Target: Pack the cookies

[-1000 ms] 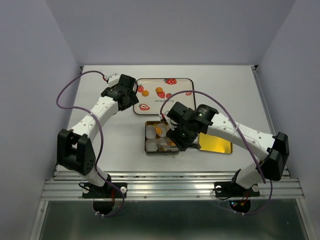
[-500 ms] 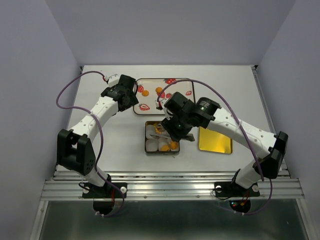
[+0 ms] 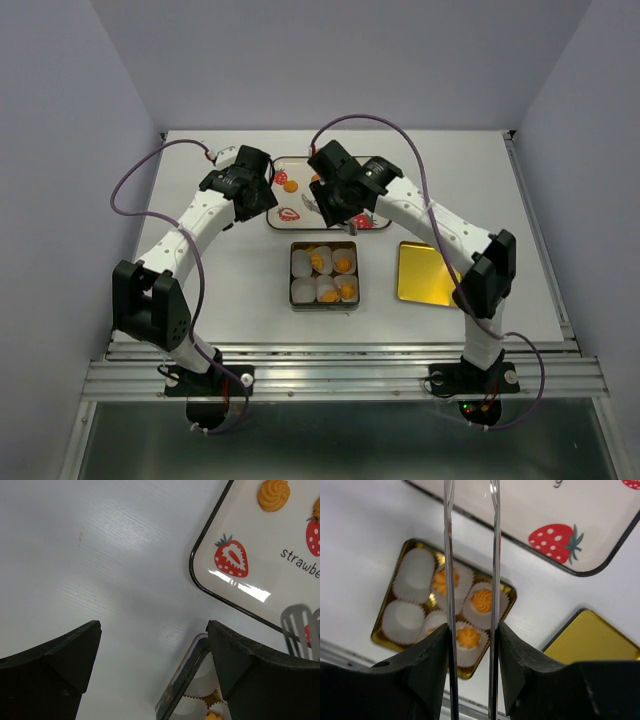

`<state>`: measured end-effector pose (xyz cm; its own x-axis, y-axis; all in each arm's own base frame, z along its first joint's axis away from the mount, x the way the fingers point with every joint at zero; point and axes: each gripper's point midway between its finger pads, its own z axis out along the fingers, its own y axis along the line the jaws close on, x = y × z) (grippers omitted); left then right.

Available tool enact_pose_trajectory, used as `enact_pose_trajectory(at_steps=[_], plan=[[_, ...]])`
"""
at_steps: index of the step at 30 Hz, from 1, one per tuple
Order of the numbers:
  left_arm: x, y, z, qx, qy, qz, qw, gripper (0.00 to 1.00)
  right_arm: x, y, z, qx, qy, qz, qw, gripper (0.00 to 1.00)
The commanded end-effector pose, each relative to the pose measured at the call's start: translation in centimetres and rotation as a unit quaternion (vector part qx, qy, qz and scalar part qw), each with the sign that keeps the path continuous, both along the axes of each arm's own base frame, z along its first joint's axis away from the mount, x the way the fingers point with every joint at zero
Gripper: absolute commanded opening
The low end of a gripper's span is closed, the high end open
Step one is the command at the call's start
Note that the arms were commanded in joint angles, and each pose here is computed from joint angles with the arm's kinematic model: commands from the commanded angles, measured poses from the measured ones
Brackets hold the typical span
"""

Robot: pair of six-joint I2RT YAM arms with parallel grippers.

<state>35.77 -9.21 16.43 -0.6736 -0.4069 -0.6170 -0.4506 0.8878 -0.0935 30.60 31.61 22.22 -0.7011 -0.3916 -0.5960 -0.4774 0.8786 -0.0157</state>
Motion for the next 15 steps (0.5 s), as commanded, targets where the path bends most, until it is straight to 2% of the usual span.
enact_pose_trajectory(at_steps=[1,4,7,15], plan=[[-0.1,-0.3,2.8,-0.016,-0.028,-0.004,0.999,0.99,8.4,-2.9,0.8,0.007,-0.06,-0.106,0.992,0.46],[-0.1,-0.7,2.6,-0.025,-0.028,-0.013,0.999,0.99,11.7,-4.2,0.8,-0.001,-0.075,-0.13,0.989,0.46],[0.8,-1.7,2.8,-0.042,-0.044,-0.035,0.998,0.99,14.9,-5.3,-2.0,-0.027,-0.076,-0.134,0.988,0.47],[1.9,-2.5,2.8,-0.049,-0.055,-0.049,0.996,0.99,16.7,-3.4,-3.1,0.009,-0.077,-0.083,0.994,0.48]])
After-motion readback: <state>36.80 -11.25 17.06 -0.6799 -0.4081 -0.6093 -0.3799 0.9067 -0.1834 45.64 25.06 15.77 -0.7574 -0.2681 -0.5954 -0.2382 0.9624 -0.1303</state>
